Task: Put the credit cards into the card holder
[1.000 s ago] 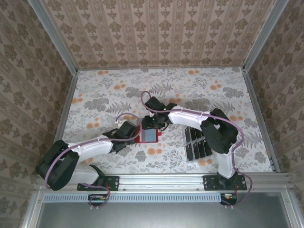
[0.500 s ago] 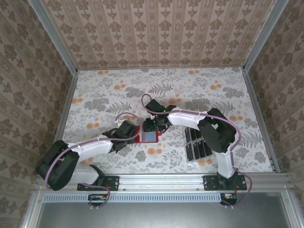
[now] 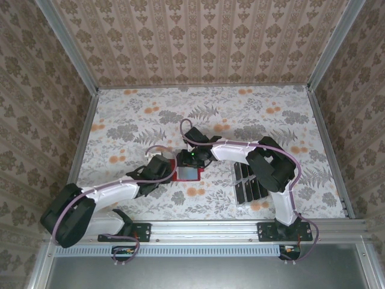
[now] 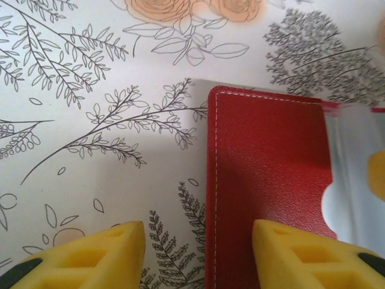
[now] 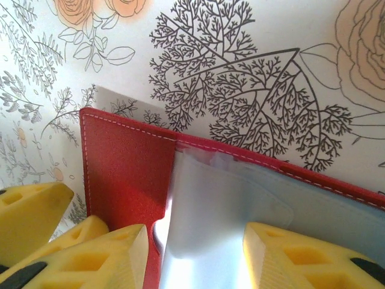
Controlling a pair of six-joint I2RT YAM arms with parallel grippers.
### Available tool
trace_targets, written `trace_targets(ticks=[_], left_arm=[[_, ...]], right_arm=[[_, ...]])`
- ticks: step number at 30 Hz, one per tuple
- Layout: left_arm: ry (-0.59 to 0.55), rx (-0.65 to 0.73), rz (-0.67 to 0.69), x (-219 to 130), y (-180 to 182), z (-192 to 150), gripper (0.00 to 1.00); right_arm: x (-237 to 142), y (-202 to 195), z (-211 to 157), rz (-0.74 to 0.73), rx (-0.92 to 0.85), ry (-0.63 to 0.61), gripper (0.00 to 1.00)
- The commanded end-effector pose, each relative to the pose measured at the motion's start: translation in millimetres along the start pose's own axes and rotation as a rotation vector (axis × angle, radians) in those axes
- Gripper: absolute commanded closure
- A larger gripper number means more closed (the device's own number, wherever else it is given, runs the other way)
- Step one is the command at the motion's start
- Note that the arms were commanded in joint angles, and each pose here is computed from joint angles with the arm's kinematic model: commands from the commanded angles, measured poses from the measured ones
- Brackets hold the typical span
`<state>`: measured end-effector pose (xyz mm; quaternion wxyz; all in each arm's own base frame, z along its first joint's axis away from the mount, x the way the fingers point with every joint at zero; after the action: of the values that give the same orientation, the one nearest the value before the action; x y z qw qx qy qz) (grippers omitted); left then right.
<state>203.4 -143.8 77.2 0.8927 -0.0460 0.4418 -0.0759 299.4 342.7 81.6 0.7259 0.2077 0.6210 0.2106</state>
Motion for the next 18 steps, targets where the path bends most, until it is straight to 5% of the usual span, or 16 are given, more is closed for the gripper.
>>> trace_targets(ticks=[1,18], left_arm=[[-0.055,0.001,-0.055,-6.5,-0.7,3.9,0.45],[-0.185,0.021,-0.271,-30.2,-14.1,8.7,0.34]], right_arm=[[15.5,-14.3,-16.1,-0.027,0.05,0.063,0.52],[16.5,-17.5,-17.3,-0.037,0.062,0.058,0.52]])
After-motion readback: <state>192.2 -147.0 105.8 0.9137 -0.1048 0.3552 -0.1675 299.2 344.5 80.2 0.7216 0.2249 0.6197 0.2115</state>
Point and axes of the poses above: each hand's point on the last joint's axis, 136 mm out from that joint toward the fingers, its own x axis out along the fingers, its own y axis along the line the jaws close on, z = x × y, the point moved 6 cm from there along -x, back along the fingers, and after that the axes turned 4 degrees about x, right-handed, at the moved point
